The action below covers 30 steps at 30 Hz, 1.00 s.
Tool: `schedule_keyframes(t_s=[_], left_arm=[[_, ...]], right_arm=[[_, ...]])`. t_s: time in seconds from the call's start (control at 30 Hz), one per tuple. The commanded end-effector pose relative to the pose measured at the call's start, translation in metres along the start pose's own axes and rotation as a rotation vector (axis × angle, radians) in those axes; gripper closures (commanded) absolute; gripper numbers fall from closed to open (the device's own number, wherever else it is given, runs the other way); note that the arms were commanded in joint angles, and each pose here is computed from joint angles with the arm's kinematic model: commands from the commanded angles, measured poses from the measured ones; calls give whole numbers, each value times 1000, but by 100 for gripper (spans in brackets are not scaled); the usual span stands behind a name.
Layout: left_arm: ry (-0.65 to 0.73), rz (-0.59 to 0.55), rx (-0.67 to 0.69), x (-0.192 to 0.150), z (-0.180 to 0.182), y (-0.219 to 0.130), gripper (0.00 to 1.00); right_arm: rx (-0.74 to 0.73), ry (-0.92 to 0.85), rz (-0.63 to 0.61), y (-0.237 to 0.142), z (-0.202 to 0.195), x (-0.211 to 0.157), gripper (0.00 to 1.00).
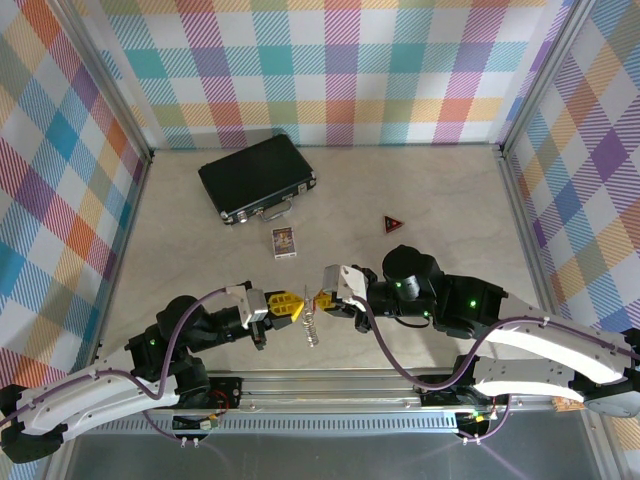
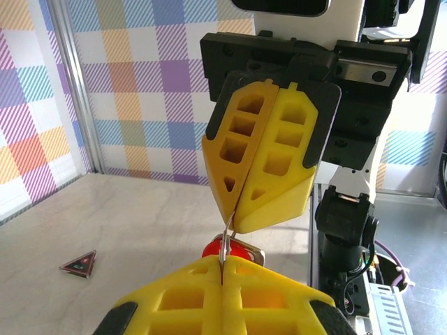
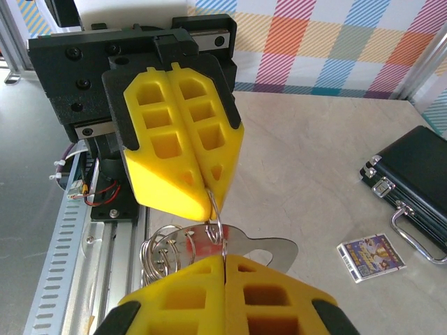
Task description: Put the keys on the keyring
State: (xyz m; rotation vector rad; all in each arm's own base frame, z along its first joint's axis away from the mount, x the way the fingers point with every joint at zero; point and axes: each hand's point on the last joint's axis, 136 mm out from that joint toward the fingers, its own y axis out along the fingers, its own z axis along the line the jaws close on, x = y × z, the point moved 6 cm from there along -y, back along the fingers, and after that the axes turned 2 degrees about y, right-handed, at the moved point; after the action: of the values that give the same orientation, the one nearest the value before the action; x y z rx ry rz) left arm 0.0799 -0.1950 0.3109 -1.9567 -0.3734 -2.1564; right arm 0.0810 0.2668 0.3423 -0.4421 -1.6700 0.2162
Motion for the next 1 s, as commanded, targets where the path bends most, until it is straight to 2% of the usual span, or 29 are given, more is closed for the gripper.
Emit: schedule_keyframes(t_s=[0.0,0.6,0.97], left_arm=[[-2,-65,19,11,2,-2,100],[0,-59,13,9,1,-1,100],[1,-60,12,10,1,0,100]], right_arm=[[5,-17,-30,-4,3,4,100],[-34,-30,-42,-1,-2,7,100],[-9,-31,-40,0,1,7,100]])
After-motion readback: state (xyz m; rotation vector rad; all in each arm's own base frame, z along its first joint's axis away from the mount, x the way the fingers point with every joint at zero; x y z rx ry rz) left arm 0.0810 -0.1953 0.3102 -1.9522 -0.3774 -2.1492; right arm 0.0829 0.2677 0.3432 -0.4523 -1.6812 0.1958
